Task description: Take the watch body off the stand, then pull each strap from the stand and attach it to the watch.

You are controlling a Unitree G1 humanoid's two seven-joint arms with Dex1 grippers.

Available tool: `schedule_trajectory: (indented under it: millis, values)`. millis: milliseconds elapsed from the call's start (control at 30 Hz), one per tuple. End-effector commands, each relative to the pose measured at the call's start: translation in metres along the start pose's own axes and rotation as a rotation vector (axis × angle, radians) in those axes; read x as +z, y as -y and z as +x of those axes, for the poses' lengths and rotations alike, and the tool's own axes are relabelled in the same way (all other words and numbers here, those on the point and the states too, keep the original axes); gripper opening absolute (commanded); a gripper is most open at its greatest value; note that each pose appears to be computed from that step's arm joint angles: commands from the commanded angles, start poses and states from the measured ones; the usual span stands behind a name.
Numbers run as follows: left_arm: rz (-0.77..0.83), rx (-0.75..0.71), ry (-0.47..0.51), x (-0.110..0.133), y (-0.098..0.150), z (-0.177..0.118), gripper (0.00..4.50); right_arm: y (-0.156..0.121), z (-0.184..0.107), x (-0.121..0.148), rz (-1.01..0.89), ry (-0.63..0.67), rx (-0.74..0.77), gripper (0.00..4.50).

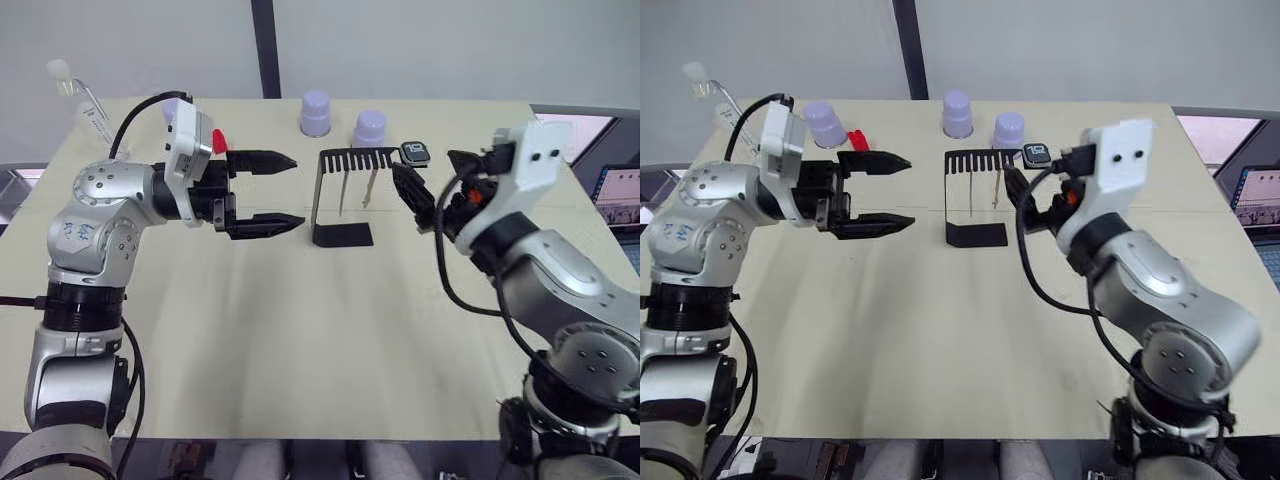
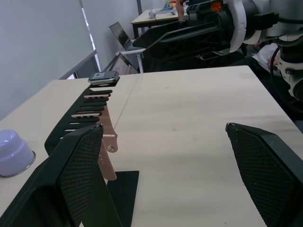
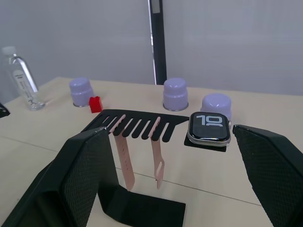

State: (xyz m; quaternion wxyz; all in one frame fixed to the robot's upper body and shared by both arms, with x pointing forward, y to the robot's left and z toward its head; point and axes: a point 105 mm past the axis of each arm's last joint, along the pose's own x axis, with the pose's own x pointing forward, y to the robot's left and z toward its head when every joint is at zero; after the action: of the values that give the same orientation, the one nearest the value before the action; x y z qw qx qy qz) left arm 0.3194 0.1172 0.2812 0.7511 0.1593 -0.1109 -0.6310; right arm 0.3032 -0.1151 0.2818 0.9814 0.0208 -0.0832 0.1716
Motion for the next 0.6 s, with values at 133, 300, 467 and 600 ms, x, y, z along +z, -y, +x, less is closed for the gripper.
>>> schedule_trajectory:
  millis: [133, 300, 467, 600]
  values:
    - [0.085, 0.024, 0.032, 0.013, -0.011, 0.004, 4.47, 0.006, 0.026, 0.012, -0.021, 0.032, -0.129, 4.50]
    - [0.095, 0.032, 0.052, 0.015, -0.013, 0.006, 4.47, 0.013, 0.037, 0.010, 0.012, 0.036, -0.201, 4.50]
    - [0.106, 0.049, 0.054, 0.015, -0.015, 0.005, 4.47, 0.019, 0.045, 0.009, 0.046, 0.042, -0.240, 4.50]
    - [0.109, 0.053, 0.054, 0.015, -0.014, 0.005, 4.47, 0.019, 0.050, 0.009, 0.049, 0.036, -0.227, 4.50]
